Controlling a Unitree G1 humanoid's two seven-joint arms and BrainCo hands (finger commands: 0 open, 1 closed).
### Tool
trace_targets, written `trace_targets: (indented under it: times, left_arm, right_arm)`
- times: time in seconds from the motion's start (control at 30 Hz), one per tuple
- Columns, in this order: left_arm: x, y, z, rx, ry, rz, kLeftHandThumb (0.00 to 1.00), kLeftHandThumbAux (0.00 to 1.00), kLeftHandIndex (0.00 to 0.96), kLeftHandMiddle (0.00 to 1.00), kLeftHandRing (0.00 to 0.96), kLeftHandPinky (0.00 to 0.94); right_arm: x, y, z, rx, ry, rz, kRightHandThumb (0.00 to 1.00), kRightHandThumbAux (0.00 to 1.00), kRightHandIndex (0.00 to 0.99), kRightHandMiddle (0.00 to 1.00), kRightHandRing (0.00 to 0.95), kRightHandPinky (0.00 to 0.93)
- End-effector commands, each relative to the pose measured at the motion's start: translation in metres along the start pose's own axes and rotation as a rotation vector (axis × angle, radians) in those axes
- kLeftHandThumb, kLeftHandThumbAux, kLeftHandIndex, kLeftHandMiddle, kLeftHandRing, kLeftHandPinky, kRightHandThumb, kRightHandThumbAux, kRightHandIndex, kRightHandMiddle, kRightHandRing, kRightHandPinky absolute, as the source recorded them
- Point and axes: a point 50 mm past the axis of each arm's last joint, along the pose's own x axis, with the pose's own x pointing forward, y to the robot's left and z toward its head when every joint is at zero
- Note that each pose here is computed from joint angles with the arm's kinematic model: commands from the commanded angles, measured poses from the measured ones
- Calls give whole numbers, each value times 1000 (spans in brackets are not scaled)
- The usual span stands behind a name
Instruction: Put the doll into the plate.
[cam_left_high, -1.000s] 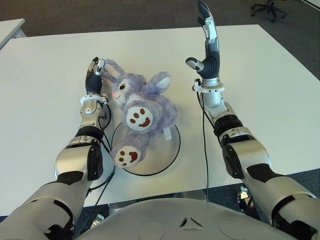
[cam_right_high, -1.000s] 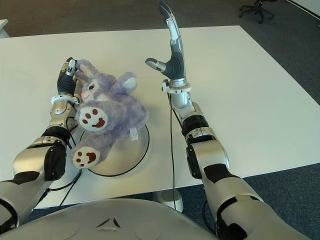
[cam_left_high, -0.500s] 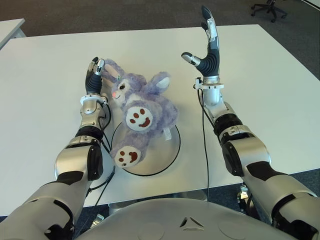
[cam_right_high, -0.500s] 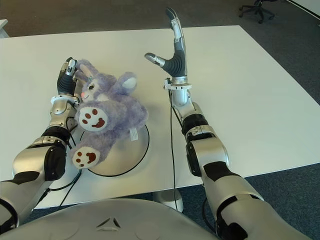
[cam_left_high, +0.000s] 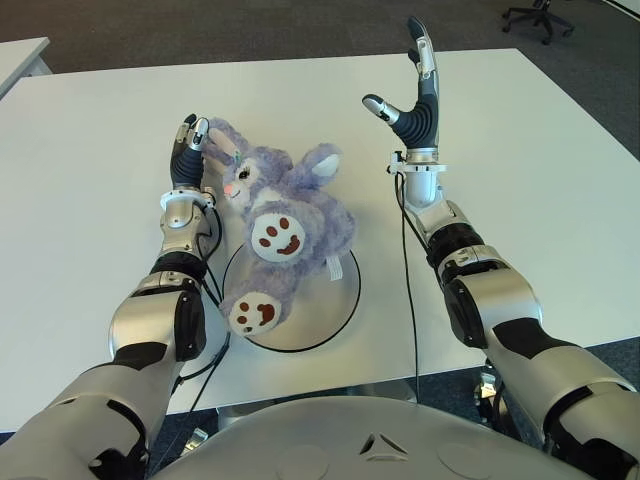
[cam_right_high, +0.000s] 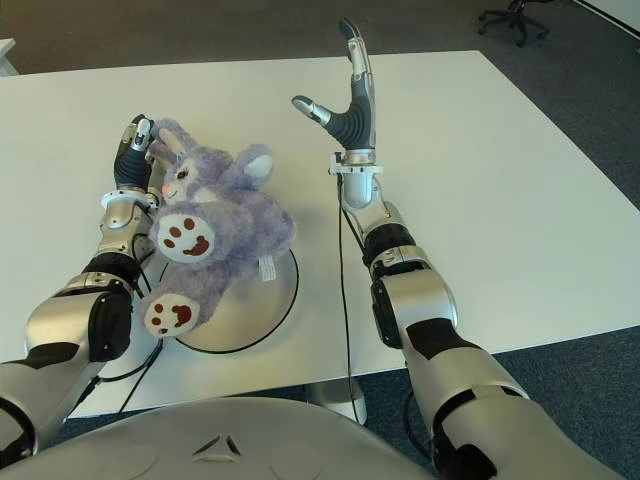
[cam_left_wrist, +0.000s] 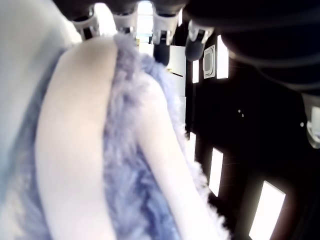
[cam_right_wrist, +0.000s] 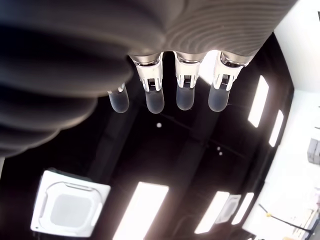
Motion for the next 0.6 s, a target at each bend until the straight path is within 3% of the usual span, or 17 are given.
trace_targets:
  times: [0.03,0.43,0.6]
  left_arm:
    - [-33,3,-57,-7,243,12,0,363,0,93,28,0]
    - [-33,4,-55,-6,238,7,0,352,0,100,41,0]
    - [-32,4,-55,-8,236,9,0,351,0,104,44,0]
  right_arm:
    - [3,3,-7,-22,76,21,0,411,0,0,0,0]
    - [2,4,-12,-11,126,20,0,446,0,0,0,0]
    - [-2,2,-26,-44,245,51,0,443,0,0,0,0]
